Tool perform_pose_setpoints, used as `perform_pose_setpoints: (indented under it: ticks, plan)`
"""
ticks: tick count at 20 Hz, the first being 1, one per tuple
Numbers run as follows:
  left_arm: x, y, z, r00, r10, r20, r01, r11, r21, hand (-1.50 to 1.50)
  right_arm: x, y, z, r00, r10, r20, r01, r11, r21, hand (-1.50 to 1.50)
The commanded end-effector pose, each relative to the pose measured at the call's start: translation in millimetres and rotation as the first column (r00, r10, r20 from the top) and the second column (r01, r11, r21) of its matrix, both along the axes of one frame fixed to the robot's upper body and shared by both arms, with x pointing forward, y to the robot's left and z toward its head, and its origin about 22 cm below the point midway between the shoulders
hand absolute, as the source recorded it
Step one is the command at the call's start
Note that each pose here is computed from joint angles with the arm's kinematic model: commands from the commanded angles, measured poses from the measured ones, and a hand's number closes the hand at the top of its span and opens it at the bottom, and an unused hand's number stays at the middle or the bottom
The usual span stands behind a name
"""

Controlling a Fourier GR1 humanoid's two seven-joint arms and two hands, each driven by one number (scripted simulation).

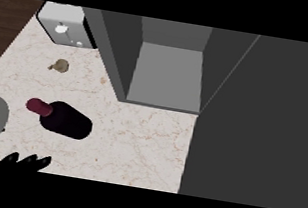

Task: Pick up the wine, place it into the cabinet and close the cabinet

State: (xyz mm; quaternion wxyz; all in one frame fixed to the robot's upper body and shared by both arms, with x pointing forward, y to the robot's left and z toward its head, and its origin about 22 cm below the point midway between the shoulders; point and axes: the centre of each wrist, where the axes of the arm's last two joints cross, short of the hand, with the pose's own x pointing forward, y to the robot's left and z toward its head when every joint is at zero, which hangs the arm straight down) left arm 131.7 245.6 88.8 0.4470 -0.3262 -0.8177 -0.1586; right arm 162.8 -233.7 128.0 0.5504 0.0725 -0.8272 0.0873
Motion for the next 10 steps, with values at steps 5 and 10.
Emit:
perform_pose_setpoints:
  ticks: [5, 10]
  plan:
    - [-63.4, 27.3, 3.5, 0.995, -0.098, -0.018, 0.097, 0.995, -0.038, -1.50, -33.2, 4.9, 45.0, 0.998, 0.054, -0.025, -0.054, 0.999, 0.005, -1.50]
    - [-75.0, 34.1, 15.6, 0.997, -0.078, -0.024, 0.077, 0.997, -0.031, -1.50, -39.6, -0.7, 57.8, 0.999, 0.040, -0.021, -0.040, 0.999, -0.018, -1.50]
